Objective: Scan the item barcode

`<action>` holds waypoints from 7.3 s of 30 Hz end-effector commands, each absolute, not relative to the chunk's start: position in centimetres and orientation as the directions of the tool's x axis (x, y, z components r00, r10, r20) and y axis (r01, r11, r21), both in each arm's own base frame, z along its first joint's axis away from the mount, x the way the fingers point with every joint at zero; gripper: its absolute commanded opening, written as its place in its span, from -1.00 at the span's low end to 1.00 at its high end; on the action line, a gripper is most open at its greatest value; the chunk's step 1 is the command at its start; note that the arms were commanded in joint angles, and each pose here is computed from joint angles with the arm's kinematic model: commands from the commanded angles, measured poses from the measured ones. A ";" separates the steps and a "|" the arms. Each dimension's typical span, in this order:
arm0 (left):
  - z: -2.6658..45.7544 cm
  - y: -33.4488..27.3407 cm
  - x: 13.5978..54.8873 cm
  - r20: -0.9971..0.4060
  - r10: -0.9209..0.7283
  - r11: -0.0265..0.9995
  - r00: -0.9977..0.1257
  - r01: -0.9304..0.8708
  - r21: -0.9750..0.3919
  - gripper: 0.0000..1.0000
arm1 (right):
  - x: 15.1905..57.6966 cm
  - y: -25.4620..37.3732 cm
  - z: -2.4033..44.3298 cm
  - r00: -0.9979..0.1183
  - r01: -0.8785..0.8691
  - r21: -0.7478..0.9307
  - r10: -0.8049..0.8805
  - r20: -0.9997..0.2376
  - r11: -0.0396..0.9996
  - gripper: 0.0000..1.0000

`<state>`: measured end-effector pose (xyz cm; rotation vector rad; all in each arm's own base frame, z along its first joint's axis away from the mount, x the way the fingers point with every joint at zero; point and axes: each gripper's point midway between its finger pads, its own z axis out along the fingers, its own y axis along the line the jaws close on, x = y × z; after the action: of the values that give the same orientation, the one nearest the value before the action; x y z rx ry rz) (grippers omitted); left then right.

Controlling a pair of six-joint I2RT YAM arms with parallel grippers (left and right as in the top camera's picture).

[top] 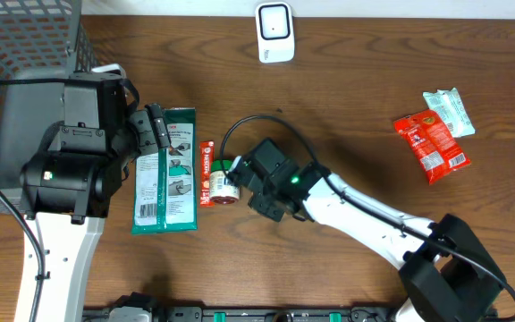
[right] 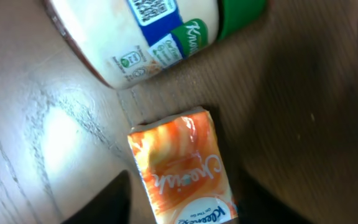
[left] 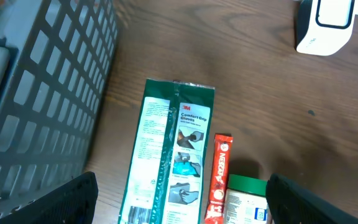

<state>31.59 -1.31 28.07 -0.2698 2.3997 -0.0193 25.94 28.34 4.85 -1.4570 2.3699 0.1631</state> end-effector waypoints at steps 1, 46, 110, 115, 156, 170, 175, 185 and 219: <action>28.2 -1.1 31.7 -0.661 -0.210 0.975 -0.720 -0.203 -0.088 0.74 | 26.3 28.5 5.7 -0.415 -0.855 -0.162 -0.836 -0.357 0.494 -0.21; 28.2 -1.1 31.7 -0.661 -0.210 0.975 -0.720 -0.203 -0.088 0.73 | 29.7 19.5 1.1 -0.627 -0.633 -0.328 -0.713 -0.314 0.701 -0.37; 28.2 -1.1 31.7 -0.661 -0.209 0.975 -0.721 -0.203 -0.088 0.73 | 29.4 21.2 0.3 -0.529 -0.740 -0.304 -0.798 -0.290 0.601 -0.27; 28.2 -1.1 31.7 -0.661 -0.210 0.975 -0.720 -0.203 -0.088 0.73 | 29.3 21.0 0.2 -0.530 -0.740 -0.305 -0.799 -0.285 0.600 -0.28; 28.2 -1.1 31.7 -0.661 -0.210 0.975 -0.720 -0.203 -0.088 0.73 | 28.6 22.0 7.8 -0.715 -0.615 0.065 -0.521 -0.466 0.786 -0.21; 28.2 -1.1 31.7 -0.661 -0.210 0.975 -0.721 -0.203 -0.088 0.73 | 28.3 21.8 3.5 -0.607 -0.647 -0.331 -0.727 -0.322 0.687 -0.18; 28.2 -1.1 31.7 -0.661 -0.209 0.975 -0.721 -0.203 -0.088 0.74 | 28.3 21.7 1.7 -0.615 -0.652 -0.343 -0.736 -0.283 0.676 -0.12; 28.2 -1.1 31.7 -0.661 -0.210 0.975 -0.721 -0.203 -0.088 0.74 | 29.0 21.6 1.9 -0.598 -0.633 -0.405 -0.749 -0.285 0.659 -0.09; 28.2 -1.1 31.7 -0.661 -0.210 0.975 -0.721 -0.203 -0.088 0.73 | 27.8 21.6 0.0 -0.585 -0.662 -0.399 -0.770 -0.255 0.635 -0.37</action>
<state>31.58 -1.32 28.08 -0.2697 2.3994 -0.0199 28.09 22.17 1.01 -1.1188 2.4342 -0.3443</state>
